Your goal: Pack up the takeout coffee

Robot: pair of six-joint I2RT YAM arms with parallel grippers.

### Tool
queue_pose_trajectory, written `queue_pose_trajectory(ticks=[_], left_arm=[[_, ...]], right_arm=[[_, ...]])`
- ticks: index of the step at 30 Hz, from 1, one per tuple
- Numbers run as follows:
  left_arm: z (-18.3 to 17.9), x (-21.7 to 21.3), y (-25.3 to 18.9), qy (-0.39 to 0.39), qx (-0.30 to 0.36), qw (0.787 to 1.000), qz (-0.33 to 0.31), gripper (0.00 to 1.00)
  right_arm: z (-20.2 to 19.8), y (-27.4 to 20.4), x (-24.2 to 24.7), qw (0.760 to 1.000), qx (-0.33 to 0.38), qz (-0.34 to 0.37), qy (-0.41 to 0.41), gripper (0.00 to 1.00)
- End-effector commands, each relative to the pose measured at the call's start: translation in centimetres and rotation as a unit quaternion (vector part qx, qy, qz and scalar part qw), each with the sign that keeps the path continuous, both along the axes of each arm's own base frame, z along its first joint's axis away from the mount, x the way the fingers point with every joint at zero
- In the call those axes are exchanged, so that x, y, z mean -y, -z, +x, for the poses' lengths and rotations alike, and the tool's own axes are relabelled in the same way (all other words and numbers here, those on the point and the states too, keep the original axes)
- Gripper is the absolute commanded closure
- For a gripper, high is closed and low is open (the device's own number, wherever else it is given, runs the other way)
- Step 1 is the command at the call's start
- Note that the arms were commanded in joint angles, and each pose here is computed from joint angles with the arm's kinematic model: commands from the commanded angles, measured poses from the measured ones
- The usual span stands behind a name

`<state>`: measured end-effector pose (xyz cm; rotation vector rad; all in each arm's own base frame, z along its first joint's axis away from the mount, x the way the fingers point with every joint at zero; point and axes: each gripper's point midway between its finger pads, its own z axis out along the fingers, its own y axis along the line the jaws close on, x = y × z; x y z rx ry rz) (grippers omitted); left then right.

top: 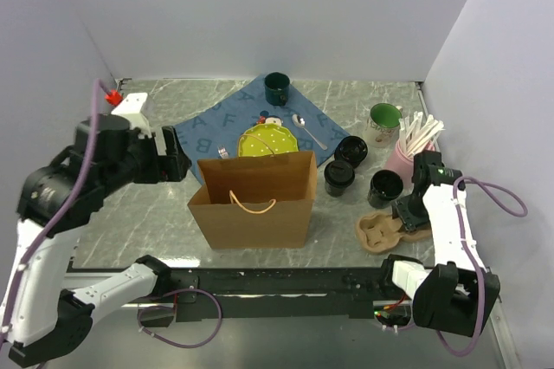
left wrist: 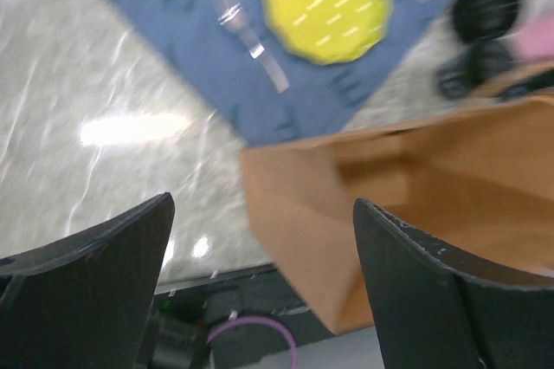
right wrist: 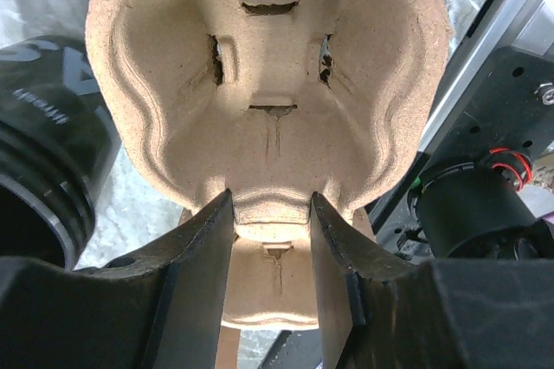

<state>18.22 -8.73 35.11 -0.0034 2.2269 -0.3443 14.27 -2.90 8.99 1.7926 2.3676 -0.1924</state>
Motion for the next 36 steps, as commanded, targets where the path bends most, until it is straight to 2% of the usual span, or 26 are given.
queue_pose_trajectory(ticks=[1,6,9,12,16,19,22,23,24,26,27,28,29,30,31,36], left_arm=[[-0.8,3.3,-6.6,0.105,0.094,0.988,-0.068,0.11],[-1.7,5.2,-10.6,0.160,0.130,0.971,-0.117,0.17],[-2.5,7.2,-11.6,0.209,0.125,0.958,-0.150,0.20],[-2.6,8.1,-12.6,0.233,0.126,0.951,-0.160,0.24],[-2.0,8.9,-13.6,0.252,0.145,0.943,-0.163,0.29],[-1.3,10.2,-14.0,0.274,0.156,0.935,-0.160,0.29],[0.4,11.1,-14.2,0.275,0.183,0.937,-0.117,0.26],[1.2,10.6,-15.4,0.249,0.208,0.940,-0.100,0.26],[2.5,11.8,-14.8,0.250,0.194,0.945,-0.088,0.26],[2.1,14.6,-15.6,0.273,0.204,0.936,-0.087,0.26],[3.4,16.1,-14.7,0.258,0.203,0.943,-0.064,0.26],[1.6,19.2,-15.0,0.296,0.216,0.928,-0.065,0.23],[1.5,20.6,-14.6,0.307,0.228,0.923,-0.044,0.21],[2.4,22.3,-13.7,0.291,0.232,0.928,-0.018,0.20],[1.4,24.2,-14.2,0.312,0.245,0.918,-0.028,0.17],[0.3,28.3,-13.4,0.340,0.257,0.903,-0.057,0.17]], right_arm=[[1.3,-2.1,0.2,0.999,0.032,-0.002,0.004,0.62],[1.0,-2.7,0.6,0.999,0.045,-0.016,0.008,0.60],[0.2,-1.3,-0.4,1.000,0.023,0.014,0.009,0.60],[1.9,-2.9,-0.8,0.997,0.073,0.026,0.005,0.60],[1.5,-3.4,0.1,0.999,0.042,0.006,-0.017,0.60],[2.2,-3.4,0.0,0.998,0.057,0.009,-0.033,0.60],[2.5,-3.3,-0.3,0.996,0.072,0.015,-0.047,0.60],[2.4,-3.1,-0.4,0.996,0.069,0.017,-0.051,0.60],[2.3,-3.0,-0.7,0.996,0.068,0.023,-0.055,0.60],[2.4,-2.8,-0.9,0.995,0.073,0.030,-0.062,0.60],[2.2,-2.2,-1.4,0.995,0.071,0.044,-0.063,0.60],[2.4,-2.1,-1.7,0.994,0.076,0.050,-0.060,0.60],[2.4,-2.0,-2.0,0.993,0.078,0.061,-0.060,0.60],[2.7,-2.5,-2.1,0.993,0.083,0.065,-0.060,0.60],[2.8,-3.0,-2.4,0.992,0.087,0.070,-0.059,0.60],[2.8,-4.0,-2.6,0.992,0.092,0.071,-0.055,0.60]])
